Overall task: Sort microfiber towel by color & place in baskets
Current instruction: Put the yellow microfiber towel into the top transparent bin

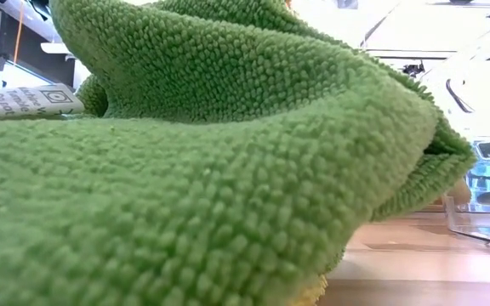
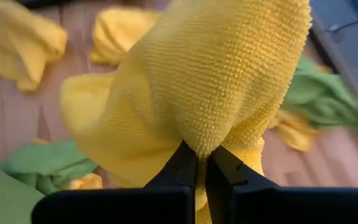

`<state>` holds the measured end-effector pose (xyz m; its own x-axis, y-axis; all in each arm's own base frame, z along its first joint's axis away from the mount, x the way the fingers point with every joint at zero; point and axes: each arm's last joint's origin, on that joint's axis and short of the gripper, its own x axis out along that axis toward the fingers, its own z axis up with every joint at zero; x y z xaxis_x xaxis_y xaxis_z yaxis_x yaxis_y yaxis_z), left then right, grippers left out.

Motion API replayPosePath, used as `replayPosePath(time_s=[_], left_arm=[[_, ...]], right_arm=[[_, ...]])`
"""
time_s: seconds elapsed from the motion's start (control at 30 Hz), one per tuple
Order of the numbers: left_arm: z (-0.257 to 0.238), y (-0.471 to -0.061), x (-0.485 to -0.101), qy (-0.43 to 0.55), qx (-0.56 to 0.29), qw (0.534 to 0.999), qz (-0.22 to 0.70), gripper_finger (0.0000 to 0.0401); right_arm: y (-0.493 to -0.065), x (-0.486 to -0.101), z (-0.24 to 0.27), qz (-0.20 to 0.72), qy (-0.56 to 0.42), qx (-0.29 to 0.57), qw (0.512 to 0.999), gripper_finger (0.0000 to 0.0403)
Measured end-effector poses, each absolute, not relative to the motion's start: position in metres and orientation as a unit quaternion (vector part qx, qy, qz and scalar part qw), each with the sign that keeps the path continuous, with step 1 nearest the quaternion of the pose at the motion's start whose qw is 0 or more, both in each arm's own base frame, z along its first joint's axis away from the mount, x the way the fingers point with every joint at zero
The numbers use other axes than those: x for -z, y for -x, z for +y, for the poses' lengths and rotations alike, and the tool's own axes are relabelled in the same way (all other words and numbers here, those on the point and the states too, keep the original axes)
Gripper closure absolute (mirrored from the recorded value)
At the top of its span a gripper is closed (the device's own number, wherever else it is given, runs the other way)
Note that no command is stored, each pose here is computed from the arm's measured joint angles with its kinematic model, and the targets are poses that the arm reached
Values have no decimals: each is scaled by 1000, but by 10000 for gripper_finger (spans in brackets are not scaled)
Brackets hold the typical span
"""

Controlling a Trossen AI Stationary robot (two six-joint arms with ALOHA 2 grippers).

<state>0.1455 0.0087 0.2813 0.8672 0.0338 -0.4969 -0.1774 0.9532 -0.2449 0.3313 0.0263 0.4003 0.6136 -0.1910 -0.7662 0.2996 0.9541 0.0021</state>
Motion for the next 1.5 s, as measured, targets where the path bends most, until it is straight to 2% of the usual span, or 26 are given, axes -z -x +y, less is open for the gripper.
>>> replayPosePath(time_s=[0.13, 0.27, 0.4, 0.6, 0.7, 0.8, 0.97, 1.1, 1.17, 1.4, 1.5], left_arm=[[9, -145, -281, 144, -56, 955, 251, 288], [9, -146, -282, 148, -59, 956, 246, 288], [9, -148, -287, 149, -57, 962, 221, 288], [9, -152, -294, 181, -58, 965, 179, 288], [9, -153, -295, 195, -59, 964, 171, 288], [10, -153, -296, 199, -61, 964, 168, 288], [10, -154, -295, 217, -79, 959, 167, 288], [11, -155, -295, 229, -90, 955, 164, 288], [11, -155, -294, 233, -92, 954, 165, 288], [11, -159, -291, 243, -96, 949, 175, 288], [11, -161, -290, 243, -97, 948, 180, 288]], right_arm=[[-285, -422, 29, 429, -61, 185, 882, 401], [-243, -424, 29, 499, -76, 235, 831, 402], [-228, -418, 36, 502, -82, 203, 837, 402], [-192, -368, 35, 570, -100, 201, 790, 402], [-167, -338, 31, 616, -113, 210, 751, 402], [-152, -313, 28, 617, -115, 210, 750, 402], [-153, -278, 28, 614, -129, 186, 756, 403], [-170, -262, 31, 588, -114, 147, 787, 403], [-176, -253, 32, 590, -110, 139, 788, 403], [-177, -208, 23, 660, -120, 157, 725, 403], [-175, -194, 20, 670, -136, 160, 712, 398]])
